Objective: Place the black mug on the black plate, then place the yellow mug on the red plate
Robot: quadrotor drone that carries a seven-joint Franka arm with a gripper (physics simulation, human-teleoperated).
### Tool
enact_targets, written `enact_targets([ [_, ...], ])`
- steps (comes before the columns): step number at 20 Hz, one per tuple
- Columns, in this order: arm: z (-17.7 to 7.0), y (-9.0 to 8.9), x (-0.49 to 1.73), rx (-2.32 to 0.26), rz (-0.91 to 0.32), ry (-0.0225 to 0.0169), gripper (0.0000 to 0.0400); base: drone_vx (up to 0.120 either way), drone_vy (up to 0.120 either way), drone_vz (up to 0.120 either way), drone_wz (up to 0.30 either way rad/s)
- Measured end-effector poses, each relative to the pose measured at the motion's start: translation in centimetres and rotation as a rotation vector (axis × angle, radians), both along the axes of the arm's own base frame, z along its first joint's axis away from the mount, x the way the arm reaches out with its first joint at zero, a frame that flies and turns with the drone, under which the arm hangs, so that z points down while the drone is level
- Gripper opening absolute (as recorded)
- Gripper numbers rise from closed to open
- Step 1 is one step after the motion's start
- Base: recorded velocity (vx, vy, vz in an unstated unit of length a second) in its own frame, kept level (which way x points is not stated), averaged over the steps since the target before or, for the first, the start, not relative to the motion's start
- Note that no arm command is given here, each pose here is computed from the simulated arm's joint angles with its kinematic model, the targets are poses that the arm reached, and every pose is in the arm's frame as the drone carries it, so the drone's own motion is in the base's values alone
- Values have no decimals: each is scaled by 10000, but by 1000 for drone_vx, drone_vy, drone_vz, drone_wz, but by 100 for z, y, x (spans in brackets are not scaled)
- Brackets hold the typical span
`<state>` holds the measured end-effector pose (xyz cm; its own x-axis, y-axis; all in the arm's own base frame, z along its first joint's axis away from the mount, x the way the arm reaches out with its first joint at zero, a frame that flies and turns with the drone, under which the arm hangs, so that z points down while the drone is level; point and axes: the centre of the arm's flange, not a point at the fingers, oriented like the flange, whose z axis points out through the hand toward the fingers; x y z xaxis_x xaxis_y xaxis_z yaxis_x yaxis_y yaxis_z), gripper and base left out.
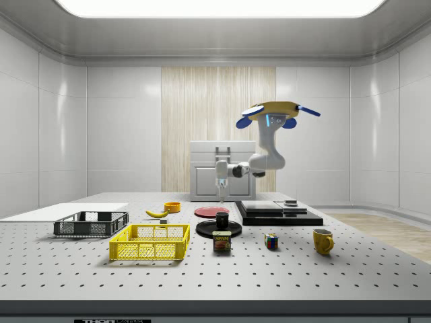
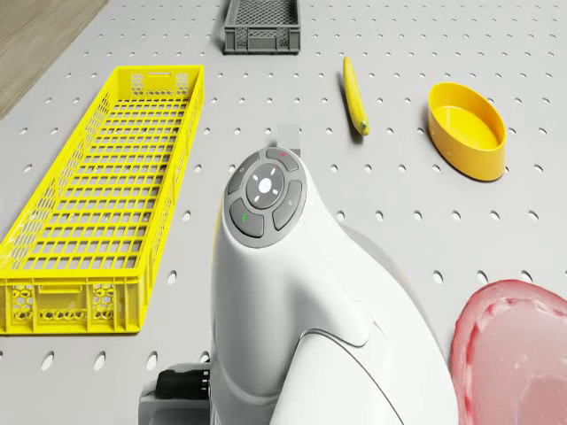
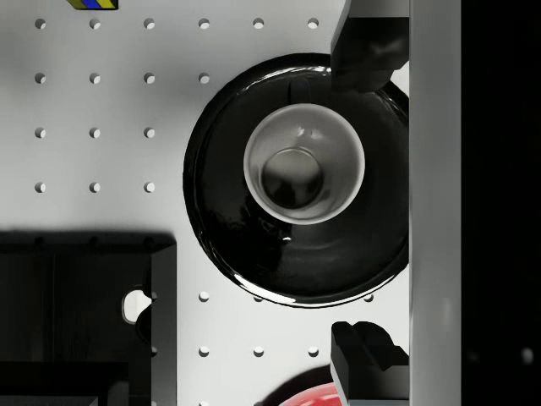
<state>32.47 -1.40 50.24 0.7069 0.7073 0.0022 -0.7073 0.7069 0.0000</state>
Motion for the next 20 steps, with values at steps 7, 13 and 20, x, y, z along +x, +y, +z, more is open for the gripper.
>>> enact_targets([
  [7,-30,0,0,0,-1,0,400,-120,120,0,0],
  [13,-36,0,0,0,-1,0,400,-120,120,0,0],
  [20,-37,0,0,0,-1,0,400,-120,120,51,0],
])
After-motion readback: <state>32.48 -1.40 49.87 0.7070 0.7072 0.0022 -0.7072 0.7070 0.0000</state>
